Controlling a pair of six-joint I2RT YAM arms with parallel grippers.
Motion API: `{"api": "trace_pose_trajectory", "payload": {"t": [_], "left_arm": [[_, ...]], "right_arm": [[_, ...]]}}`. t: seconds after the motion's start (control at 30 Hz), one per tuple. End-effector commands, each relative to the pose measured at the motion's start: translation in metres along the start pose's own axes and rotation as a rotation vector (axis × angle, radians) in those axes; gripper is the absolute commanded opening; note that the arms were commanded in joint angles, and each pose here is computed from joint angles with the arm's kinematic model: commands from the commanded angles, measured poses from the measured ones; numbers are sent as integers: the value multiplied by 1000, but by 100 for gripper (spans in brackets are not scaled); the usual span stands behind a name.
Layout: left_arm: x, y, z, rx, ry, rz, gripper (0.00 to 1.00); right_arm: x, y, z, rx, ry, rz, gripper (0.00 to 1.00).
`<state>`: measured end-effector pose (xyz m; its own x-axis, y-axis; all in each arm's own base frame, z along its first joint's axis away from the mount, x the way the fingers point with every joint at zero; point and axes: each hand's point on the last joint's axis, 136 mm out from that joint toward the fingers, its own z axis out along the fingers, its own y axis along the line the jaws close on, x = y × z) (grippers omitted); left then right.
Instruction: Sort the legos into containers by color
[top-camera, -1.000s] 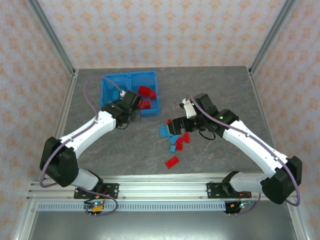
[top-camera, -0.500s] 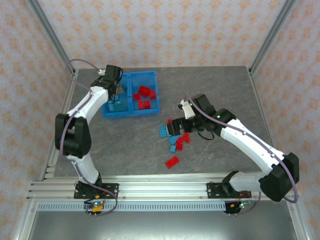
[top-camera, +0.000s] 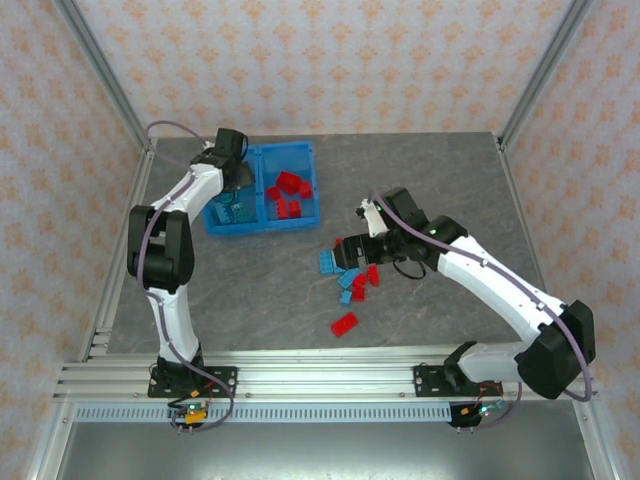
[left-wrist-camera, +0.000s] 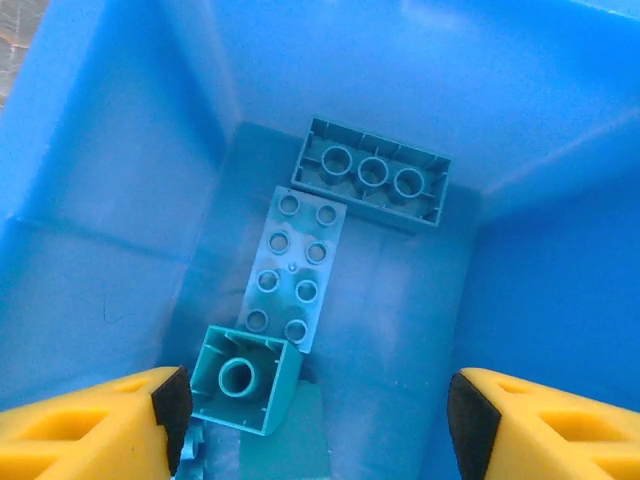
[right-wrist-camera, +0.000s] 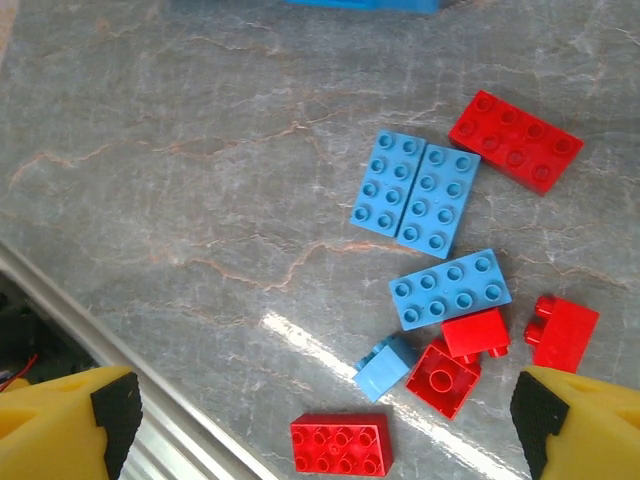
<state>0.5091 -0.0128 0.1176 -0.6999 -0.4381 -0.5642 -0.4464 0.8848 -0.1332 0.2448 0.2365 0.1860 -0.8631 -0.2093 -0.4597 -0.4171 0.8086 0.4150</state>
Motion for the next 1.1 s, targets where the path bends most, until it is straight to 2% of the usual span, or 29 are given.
{"api": "trace_pose_trajectory", "payload": {"t": [0.0, 0.1, 0.17, 0.3, 0.4, 0.47, 0.67, 0.77, 0.83, 0.93, 1.07], "left_arm": [[-20, -17, -69, 159, -79, -70, 70], [-8, -31, -125, 274, -118, -38, 70], [7, -42, -168, 345, -154, 67, 71], [50, -62, -246, 546, -197, 382, 87], [84, -60, -284, 682, -223, 611, 100], [110, -52, -300, 752, -257, 801, 100], [184, -26, -307, 899, -301, 1260, 100], [216, -22, -299, 1001, -352, 1484, 100], [227, -24, -288, 1029, -373, 1531, 100], [237, -24, -276, 1053, -338, 1566, 100], [248, -22, -272, 1087, -328, 1601, 100]], "right_arm": [[-12, -15, 12, 83, -26, 34, 95], [-16, -25, 31, 129, -7, 62, 93], [-22, -37, 44, 189, -9, 85, 92], [-35, -56, 68, 282, -3, 69, 92], [-36, -63, 86, 306, 56, 11, 92], [-35, -76, 93, 366, 102, -46, 92], [-22, -119, 103, 566, 306, -255, 88], [-19, -118, 109, 543, 338, -300, 88], [-18, -115, 111, 517, 349, -323, 88], [-18, -118, 115, 522, 374, -340, 84], [-20, -129, 123, 564, 391, -339, 71]]}}
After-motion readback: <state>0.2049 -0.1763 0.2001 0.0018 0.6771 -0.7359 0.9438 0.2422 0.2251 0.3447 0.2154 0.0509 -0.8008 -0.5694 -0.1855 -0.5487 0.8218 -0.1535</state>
